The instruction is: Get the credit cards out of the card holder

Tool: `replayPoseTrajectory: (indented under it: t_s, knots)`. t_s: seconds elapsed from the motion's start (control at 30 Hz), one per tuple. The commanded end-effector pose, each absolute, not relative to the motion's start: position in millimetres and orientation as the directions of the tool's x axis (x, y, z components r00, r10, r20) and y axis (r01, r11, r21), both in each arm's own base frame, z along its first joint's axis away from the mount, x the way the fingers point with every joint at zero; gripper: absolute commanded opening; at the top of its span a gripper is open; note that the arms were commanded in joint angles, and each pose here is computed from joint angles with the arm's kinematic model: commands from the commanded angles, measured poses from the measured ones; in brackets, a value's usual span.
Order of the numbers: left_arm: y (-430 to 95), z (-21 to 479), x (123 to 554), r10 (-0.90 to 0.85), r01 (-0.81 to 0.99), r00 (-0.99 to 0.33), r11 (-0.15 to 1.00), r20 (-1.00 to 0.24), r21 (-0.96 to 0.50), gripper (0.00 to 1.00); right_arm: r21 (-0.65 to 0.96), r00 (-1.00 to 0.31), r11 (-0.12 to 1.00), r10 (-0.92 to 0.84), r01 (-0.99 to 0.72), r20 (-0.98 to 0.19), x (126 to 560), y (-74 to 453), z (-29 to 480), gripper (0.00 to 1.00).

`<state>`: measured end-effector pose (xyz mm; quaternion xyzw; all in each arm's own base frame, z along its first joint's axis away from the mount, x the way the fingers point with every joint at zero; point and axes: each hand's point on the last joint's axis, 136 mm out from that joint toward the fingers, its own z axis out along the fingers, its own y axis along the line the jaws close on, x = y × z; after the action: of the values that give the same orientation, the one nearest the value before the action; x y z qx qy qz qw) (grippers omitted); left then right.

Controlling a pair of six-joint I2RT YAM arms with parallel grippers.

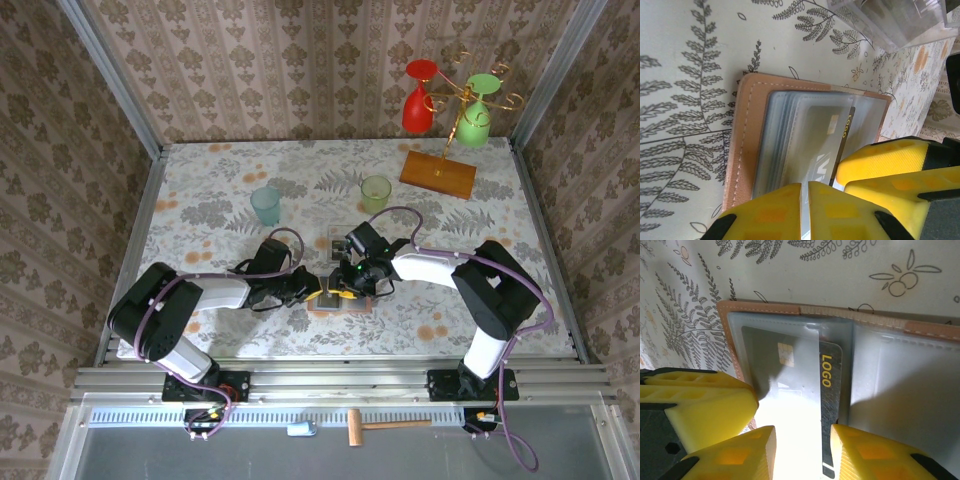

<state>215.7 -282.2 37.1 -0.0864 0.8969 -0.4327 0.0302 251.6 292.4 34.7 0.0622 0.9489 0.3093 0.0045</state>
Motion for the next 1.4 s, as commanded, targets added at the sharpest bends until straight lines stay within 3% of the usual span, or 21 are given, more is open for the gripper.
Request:
replayPoseTrajectory:
  t_s: [0.0,0.9,1.37]
  knots:
    - [-281,33,214,-0.183,-0.149,-0.982,0.606,0.045,-0.781,0.12,0.551,-0.994,0.829,0.107,0.096,0.012,251,288,38,0.34]
    - [-285,35,218,-0.176,-0.144,-0.983,0.599,0.046,-0.787,0.12,0.554,-0.997,0.83,0.083,0.068,-0.003,255,292,46,0.33]
    - [-283,32,217,-0.179,-0.151,-0.982,0.604,0.052,-0.782,0.12,0.555,-0.996,0.827,0.078,0.092,0.049,251,295,29,0.34]
